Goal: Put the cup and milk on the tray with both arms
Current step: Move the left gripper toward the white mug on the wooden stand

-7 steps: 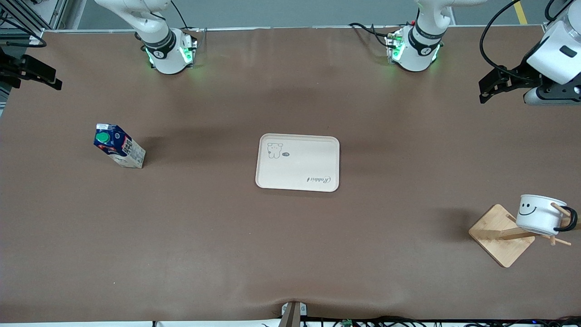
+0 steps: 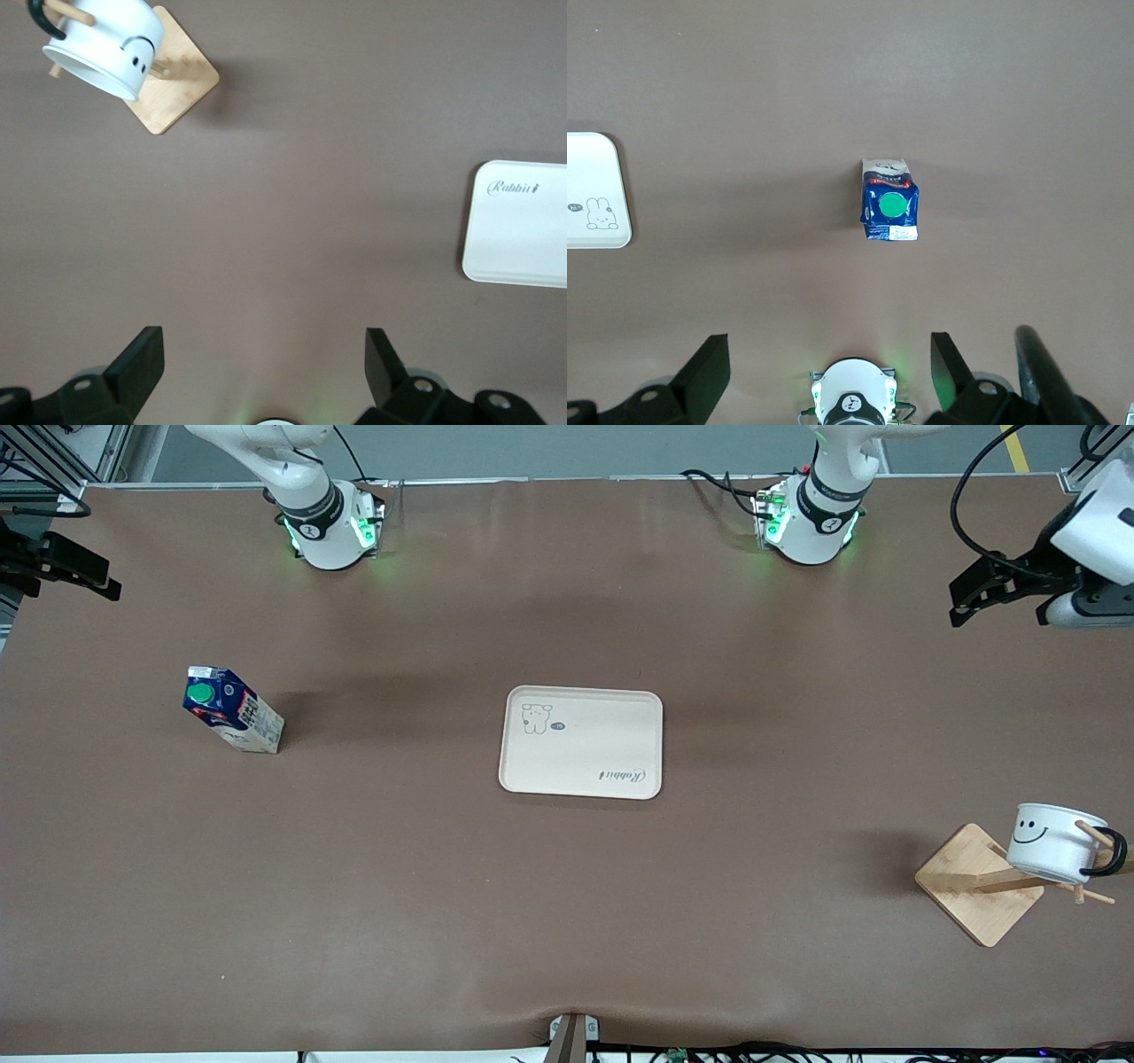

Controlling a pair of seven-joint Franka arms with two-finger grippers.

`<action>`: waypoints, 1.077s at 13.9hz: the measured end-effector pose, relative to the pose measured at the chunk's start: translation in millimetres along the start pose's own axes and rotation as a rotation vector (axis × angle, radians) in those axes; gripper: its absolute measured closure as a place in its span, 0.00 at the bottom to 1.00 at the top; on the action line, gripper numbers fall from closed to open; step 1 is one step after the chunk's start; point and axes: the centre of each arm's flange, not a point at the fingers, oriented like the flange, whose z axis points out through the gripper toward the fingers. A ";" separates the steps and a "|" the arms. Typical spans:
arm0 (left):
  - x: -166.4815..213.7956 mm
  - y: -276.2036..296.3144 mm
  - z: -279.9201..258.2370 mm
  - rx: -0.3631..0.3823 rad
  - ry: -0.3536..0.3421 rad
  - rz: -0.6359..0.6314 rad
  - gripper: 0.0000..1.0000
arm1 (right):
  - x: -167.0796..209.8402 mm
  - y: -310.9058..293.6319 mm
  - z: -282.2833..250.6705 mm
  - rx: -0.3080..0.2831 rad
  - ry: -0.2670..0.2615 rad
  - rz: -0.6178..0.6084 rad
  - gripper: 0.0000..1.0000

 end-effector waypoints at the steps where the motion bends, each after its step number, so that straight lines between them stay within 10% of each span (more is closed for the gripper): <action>1: 2.4 -12.0 1.7 0.000 -0.001 -0.009 0.00 | 0.0 0.1 0.0 0.000 0.000 0.000 0.00; 15: 56.7 -165.5 142.9 0.005 0.314 0.013 0.00 | 0.0 0.9 0.1 0.000 -0.001 0.002 0.00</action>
